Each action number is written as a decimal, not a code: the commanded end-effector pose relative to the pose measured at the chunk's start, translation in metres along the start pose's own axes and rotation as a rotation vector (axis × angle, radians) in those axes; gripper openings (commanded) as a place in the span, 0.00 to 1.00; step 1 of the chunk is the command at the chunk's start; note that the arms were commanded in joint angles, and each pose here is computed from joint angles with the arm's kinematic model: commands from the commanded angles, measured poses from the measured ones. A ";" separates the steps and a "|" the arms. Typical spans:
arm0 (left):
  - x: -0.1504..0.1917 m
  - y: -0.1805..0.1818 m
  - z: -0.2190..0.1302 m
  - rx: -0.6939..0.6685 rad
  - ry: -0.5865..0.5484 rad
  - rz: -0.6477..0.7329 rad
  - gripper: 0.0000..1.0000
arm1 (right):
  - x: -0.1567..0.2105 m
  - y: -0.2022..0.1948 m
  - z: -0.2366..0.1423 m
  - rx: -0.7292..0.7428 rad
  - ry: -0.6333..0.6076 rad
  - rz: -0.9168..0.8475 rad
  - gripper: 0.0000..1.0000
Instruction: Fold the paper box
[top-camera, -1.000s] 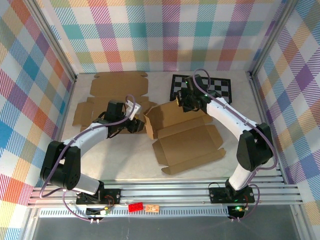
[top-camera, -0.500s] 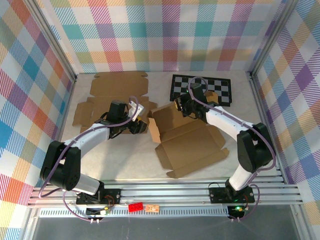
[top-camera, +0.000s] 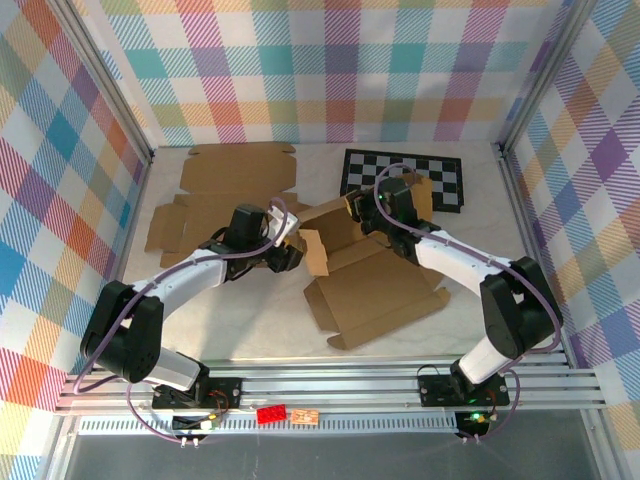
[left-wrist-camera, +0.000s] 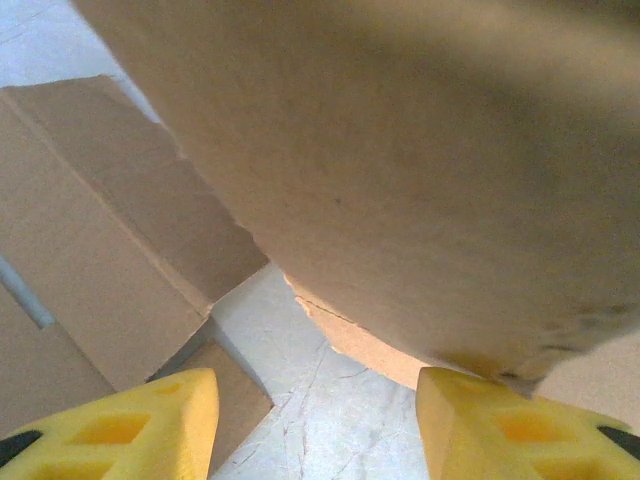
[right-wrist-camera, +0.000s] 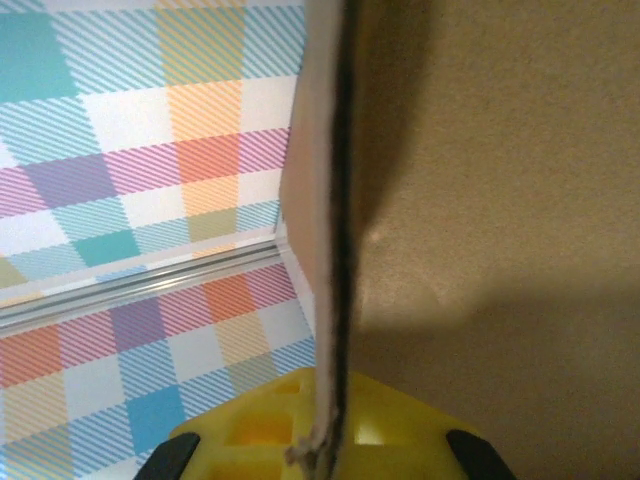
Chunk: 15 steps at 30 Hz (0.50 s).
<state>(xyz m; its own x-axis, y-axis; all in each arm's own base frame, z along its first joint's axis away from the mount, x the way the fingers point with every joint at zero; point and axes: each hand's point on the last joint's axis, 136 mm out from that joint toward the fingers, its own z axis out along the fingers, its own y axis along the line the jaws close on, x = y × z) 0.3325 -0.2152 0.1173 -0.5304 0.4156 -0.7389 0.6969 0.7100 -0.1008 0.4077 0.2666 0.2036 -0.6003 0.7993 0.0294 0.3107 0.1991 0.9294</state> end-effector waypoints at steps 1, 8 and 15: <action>0.000 0.014 -0.003 -0.098 0.013 -0.028 0.54 | 0.011 0.034 -0.012 -0.135 0.004 -0.025 0.00; 0.010 0.015 -0.001 -0.108 0.041 -0.039 0.54 | 0.014 0.013 -0.016 -0.147 0.011 -0.030 0.00; 0.016 0.007 -0.002 -0.101 0.075 -0.052 0.54 | 0.015 0.010 -0.017 -0.248 0.016 -0.066 0.00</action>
<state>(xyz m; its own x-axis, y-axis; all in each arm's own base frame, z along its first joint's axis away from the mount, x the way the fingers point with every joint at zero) 0.3362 -0.2022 0.1086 -0.5787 0.4117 -0.7039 0.6250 0.7785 -0.0585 0.3880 0.2639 0.1864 -0.6088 0.7932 0.0116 0.2293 0.1619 0.9598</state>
